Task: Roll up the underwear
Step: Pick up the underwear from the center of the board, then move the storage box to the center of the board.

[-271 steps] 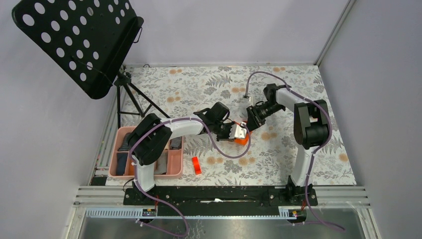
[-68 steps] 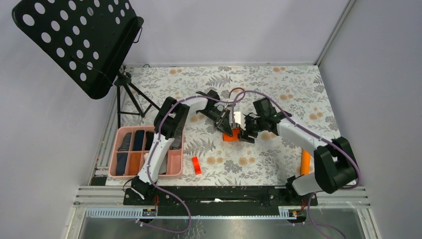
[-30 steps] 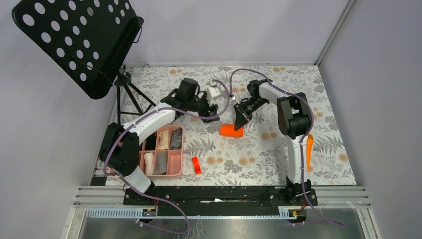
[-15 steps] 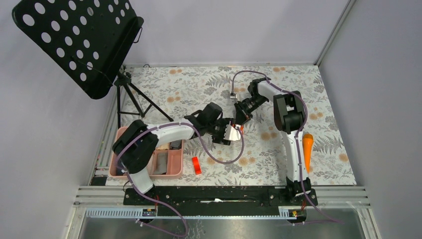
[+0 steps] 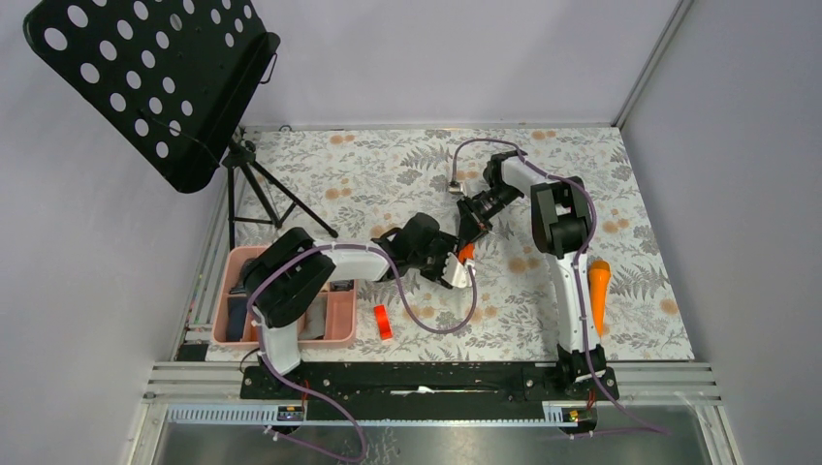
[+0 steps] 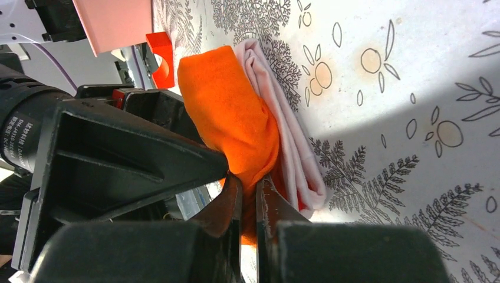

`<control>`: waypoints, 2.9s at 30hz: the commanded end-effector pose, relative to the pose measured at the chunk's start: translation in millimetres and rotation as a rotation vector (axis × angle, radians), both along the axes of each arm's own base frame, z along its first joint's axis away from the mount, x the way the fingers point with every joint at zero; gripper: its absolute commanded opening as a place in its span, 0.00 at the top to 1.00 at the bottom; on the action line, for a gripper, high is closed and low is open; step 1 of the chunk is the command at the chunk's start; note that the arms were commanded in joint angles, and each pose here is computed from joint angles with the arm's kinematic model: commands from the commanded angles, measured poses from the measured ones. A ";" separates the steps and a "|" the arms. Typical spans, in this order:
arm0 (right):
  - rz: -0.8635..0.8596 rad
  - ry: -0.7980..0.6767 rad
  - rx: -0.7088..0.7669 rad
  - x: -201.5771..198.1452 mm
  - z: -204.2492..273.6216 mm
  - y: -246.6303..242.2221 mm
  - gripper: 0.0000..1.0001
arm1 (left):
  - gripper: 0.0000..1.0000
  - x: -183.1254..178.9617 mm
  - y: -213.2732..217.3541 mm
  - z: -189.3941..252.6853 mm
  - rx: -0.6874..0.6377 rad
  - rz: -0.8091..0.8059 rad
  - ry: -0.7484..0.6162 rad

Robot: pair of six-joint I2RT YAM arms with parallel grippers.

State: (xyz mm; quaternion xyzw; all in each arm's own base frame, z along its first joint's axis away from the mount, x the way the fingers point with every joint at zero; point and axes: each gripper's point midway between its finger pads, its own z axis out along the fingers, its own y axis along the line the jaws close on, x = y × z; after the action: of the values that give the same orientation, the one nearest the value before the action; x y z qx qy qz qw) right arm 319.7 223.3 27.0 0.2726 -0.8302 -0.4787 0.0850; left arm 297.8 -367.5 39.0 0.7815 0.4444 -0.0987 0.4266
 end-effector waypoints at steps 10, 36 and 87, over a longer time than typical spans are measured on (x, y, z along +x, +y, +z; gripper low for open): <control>0.049 -0.071 -0.014 10.3 -11.9 -31.0 0.62 | 0.87 22.4 9.4 -43.8 0.153 0.050 -0.042; -0.352 -0.346 -0.065 51.9 127.6 -147.3 0.00 | 1.00 12.7 169.8 139.1 0.063 0.814 0.588; -0.317 -0.220 -0.174 40.6 71.3 -160.4 0.00 | 1.00 -110.5 240.6 57.1 0.766 1.223 0.760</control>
State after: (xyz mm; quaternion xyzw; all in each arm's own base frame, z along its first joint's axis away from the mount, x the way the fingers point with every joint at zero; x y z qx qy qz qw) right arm 366.3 64.6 104.4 0.1824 -0.9040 -0.3794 -0.0747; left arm 170.8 -102.3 103.9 0.4038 0.9065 0.0780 -0.0953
